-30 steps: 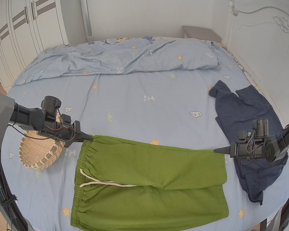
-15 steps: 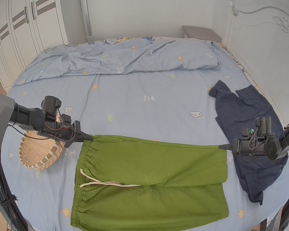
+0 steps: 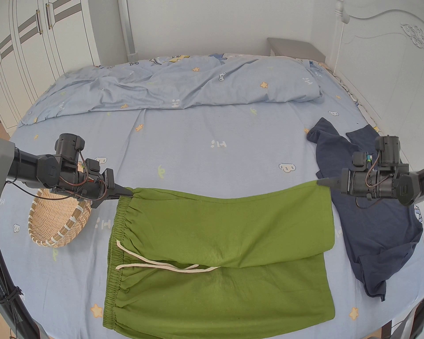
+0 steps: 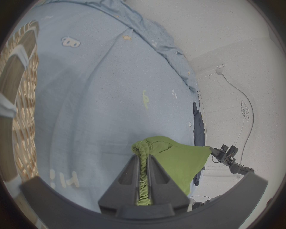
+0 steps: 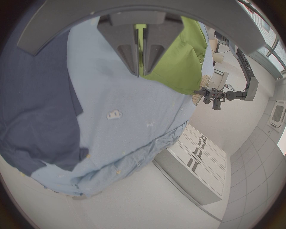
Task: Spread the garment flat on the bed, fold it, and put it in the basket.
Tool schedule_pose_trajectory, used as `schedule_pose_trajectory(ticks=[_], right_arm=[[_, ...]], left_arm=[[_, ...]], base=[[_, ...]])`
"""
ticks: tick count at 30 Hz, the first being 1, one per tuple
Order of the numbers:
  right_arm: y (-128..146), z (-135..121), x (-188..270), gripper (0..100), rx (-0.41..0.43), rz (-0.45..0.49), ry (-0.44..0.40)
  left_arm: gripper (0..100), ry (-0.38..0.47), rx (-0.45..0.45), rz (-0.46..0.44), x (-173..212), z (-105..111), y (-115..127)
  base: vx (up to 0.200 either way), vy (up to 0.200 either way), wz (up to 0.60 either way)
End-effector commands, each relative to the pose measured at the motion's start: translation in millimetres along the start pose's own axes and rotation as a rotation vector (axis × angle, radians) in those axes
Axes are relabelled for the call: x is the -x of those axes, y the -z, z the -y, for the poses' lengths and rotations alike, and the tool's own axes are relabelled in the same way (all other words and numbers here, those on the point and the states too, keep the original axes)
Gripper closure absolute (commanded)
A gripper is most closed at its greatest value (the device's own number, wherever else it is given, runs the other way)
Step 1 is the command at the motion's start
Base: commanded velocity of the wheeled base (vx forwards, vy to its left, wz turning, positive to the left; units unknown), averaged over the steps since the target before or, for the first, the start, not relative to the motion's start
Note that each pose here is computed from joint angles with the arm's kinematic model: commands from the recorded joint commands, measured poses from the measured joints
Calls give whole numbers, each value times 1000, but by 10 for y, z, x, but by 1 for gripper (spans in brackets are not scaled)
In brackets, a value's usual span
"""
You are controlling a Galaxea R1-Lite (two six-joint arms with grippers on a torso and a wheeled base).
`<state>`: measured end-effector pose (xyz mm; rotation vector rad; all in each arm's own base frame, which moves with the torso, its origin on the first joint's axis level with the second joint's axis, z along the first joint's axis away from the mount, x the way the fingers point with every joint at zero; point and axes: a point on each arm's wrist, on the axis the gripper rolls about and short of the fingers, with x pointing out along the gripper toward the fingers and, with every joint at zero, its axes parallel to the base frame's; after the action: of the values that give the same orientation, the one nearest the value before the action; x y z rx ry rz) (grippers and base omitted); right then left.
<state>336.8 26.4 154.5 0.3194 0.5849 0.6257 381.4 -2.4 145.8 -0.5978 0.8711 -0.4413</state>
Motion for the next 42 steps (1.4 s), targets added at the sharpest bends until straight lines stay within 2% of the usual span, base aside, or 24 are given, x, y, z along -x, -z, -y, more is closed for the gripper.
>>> schedule_pose_trajectory(ticks=[1, 4, 17, 18, 21, 37, 42], right_arm=[[-350, -244, -12, 100, 68, 49, -28], [-518, -275, -40, 100, 84, 69, -30], [-710, -13, -428, 100, 98, 93, -20], [-767, 2, -443, 100, 107, 109, -20], [-832, 14, -477, 100, 118, 124, -23], [-1090, -53, -742, 100, 161, 159, -59], [-1137, -29, -821, 100, 161, 165, -35]], left_arm=[[100, -15, -30, 66, 66, 28, -59], [100, -19, -43, 90, 56, 27, -87], [100, -15, -62, 146, 74, -29, -157], [100, -33, -65, 162, 75, -38, -169], [100, -61, -76, 205, 92, -44, -208], [100, -47, -123, 273, 66, -48, -292], [100, -37, -139, 302, 77, -35, -329]], base=[[0, 0, 0], [0, 0, 0], [0, 0, 0], [0, 0, 0], [0, 0, 0], [0, 0, 0], [0, 0, 0]])
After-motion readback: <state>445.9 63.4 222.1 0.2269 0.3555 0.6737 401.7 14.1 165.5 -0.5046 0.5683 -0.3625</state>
